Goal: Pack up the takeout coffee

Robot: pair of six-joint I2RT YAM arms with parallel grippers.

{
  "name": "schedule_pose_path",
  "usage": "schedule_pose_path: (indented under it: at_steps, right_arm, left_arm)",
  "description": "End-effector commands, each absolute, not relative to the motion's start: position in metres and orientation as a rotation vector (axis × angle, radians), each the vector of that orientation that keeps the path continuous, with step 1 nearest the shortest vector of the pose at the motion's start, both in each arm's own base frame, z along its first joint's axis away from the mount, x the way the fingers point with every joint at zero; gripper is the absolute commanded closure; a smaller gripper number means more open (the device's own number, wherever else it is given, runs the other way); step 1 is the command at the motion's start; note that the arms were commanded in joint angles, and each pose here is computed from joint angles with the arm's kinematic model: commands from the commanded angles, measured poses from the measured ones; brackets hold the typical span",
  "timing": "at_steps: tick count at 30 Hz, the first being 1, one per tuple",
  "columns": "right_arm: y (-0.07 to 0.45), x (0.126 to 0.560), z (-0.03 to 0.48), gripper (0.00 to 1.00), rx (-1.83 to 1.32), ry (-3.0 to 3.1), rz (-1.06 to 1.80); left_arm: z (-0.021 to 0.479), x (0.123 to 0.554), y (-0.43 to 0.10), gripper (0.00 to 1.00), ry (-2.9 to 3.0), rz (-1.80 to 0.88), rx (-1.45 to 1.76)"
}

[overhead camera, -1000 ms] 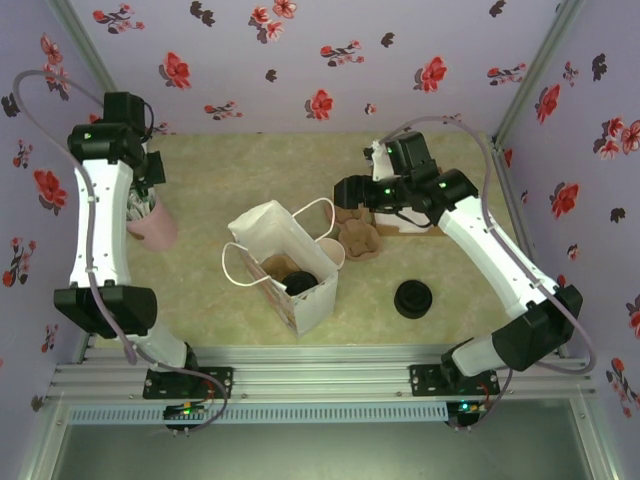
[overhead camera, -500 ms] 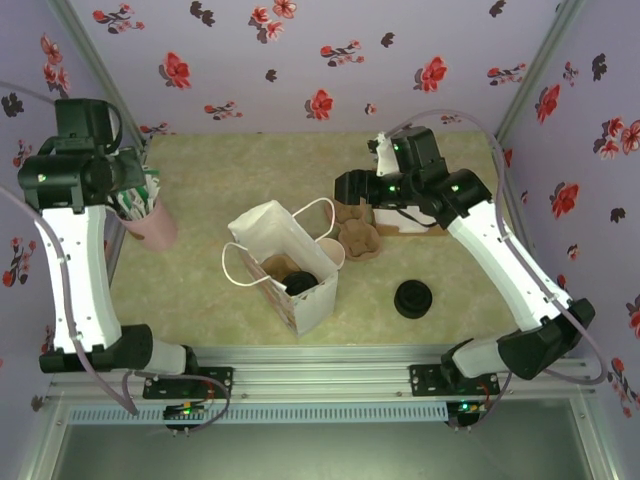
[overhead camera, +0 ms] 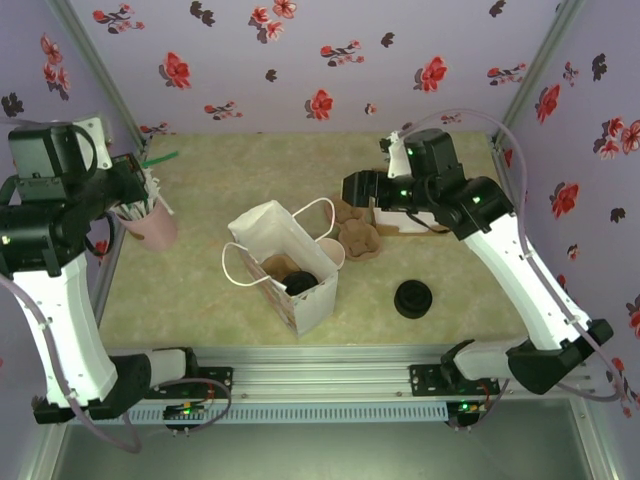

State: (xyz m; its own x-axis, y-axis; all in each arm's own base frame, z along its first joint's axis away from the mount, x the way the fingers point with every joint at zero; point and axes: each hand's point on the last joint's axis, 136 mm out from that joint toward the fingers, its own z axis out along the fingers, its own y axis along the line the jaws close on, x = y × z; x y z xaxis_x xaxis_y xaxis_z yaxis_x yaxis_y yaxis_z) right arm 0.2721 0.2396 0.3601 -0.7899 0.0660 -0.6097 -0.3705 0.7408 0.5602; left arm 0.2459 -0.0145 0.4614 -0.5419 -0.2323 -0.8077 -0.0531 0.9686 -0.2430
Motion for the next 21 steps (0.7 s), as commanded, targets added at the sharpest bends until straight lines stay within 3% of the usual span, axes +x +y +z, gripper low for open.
schedule_pose_path:
  at_steps: [1, 6, 12, 21]
  right_arm:
    - [0.230, 0.263, 0.369, 0.22, -0.198, 2.301, 0.903]
    - [0.222, 0.256, 0.369, 0.22, -0.180, 2.296, 0.891]
    - [0.220, 0.250, 0.365, 0.22, -0.172, 2.299, 0.899]
    - [0.219, 0.245, 0.363, 0.22, -0.183, 2.299, 0.896]
  left_arm:
    - [0.471, 0.239, -0.053, 1.00, 2.106, -0.490, -0.093]
    - [0.479, 0.226, -0.078, 1.00, 2.076, -0.664, -0.018]
    - [0.479, 0.219, -0.081, 1.00, 2.069, -0.683, -0.004]
    - [0.457, 0.252, -0.023, 1.00, 2.124, -0.268, -0.159]
